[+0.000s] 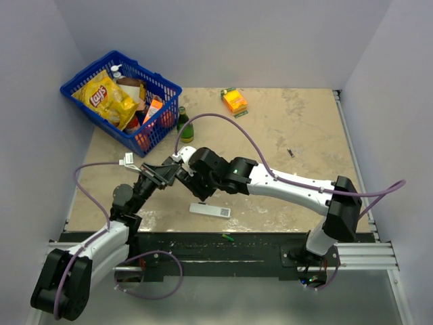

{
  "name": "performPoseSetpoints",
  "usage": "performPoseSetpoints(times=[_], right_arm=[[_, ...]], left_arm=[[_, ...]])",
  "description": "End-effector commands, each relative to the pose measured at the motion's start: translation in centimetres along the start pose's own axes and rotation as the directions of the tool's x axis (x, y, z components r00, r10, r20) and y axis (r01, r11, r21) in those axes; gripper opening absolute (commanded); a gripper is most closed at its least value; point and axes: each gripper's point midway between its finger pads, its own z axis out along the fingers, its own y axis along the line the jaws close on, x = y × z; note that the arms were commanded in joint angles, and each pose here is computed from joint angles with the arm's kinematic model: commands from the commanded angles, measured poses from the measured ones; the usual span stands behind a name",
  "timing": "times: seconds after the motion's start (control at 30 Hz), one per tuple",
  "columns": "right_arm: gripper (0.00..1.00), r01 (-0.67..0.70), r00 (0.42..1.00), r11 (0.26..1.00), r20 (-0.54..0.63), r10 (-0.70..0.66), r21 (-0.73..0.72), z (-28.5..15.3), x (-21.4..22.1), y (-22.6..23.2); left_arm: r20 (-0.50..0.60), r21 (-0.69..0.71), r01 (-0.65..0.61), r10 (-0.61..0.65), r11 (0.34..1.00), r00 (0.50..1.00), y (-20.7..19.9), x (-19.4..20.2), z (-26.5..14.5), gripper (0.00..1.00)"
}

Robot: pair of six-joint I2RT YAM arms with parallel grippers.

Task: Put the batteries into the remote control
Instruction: Load the battery cover into the remote control.

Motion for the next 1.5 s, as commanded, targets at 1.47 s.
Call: performPoseSetpoints(times=[1.47], right_arm=[[0.54, 0.024, 1.0, 0.999, -0.011, -0.023, 0.033, 0.05, -1.32, 0.06]], left_arm=[[0.039, 0.048, 0.065, -0.067, 0.997, 0.997, -0.42, -0.33, -0.43, 0.0]])
